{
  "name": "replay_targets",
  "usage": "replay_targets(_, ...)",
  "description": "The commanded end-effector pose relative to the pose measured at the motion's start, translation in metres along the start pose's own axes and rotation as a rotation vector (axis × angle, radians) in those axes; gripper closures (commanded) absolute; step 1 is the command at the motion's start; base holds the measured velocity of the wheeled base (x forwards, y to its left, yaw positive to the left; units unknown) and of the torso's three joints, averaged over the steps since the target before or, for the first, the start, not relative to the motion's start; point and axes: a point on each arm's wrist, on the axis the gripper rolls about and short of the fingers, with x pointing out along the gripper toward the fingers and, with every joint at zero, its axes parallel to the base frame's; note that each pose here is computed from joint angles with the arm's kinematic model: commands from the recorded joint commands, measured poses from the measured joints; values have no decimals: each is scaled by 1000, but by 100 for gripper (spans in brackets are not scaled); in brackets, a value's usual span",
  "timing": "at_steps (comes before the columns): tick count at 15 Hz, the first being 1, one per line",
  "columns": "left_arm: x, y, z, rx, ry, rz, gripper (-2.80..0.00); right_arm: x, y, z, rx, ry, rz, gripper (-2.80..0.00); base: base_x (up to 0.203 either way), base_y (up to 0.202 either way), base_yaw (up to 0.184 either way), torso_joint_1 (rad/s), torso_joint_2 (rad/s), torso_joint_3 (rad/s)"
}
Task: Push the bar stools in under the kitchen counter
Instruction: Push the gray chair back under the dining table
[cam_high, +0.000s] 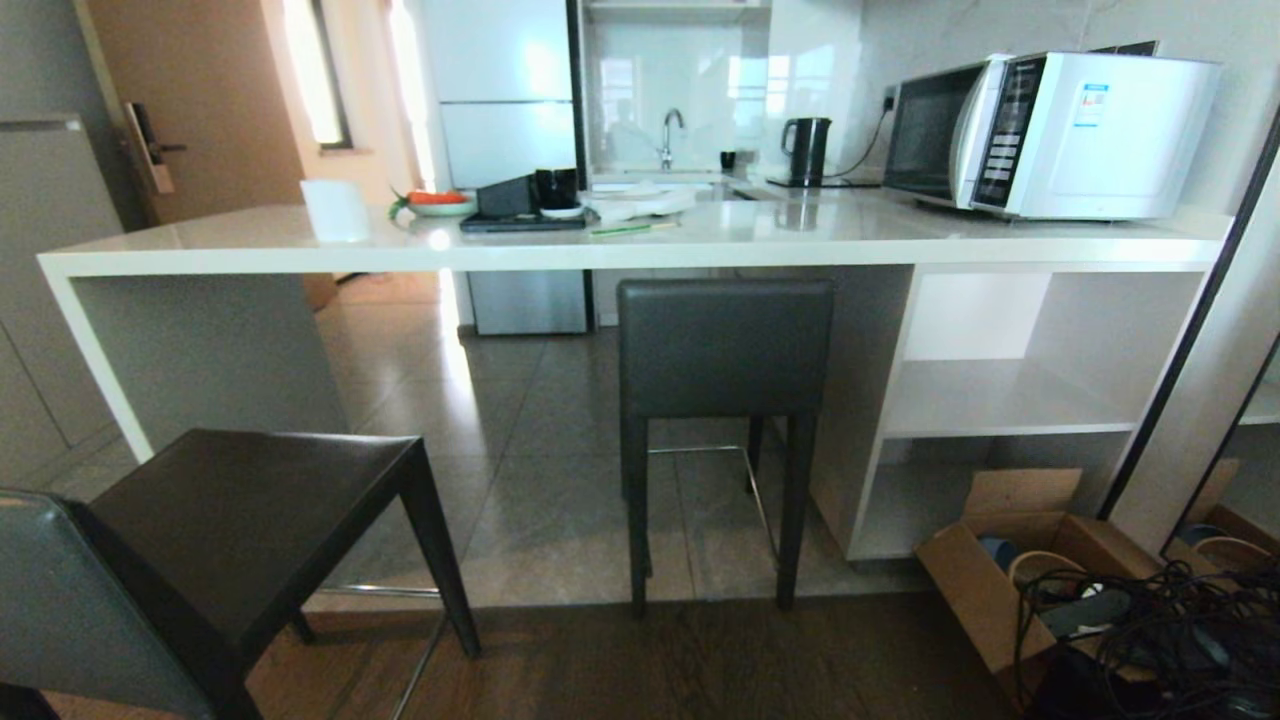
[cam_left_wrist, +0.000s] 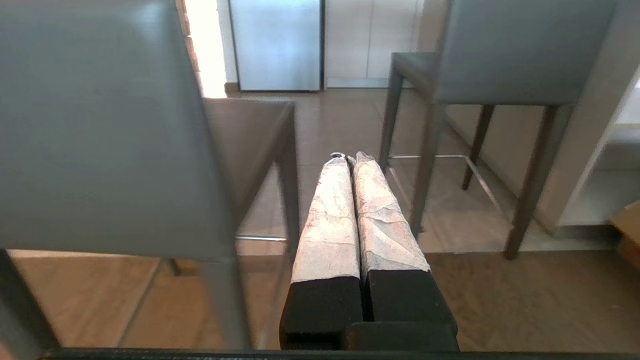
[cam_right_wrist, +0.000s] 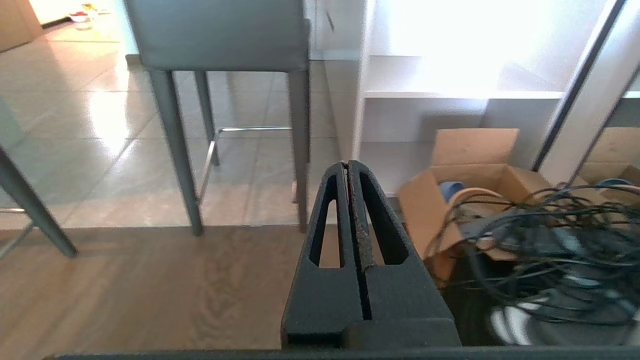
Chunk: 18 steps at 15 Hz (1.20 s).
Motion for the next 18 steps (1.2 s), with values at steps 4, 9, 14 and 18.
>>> replay_targets(4, 1, 0, -2, -1, 8, 0, 0, 1, 0, -2, 0, 10, 1, 0, 0, 198, -2, 3, 4, 0)
replay_targets(9, 0, 0, -3, -1, 7, 0, 0, 1, 0, -2, 6, 10, 0, 0, 0, 196, -1, 2, 2, 3)
replay_targets(14, 1, 0, -2, -1, 8, 0, 0, 1, 0, -2, 7, 9, -1, 0, 0, 188, -4, 2, 4, 3)
replay_targets(18, 1, 0, -2, -3, 8, 1, 0, 1, 0, -2, 7, 10, -2, 0, 0, 21, -1, 0, -1, 1)
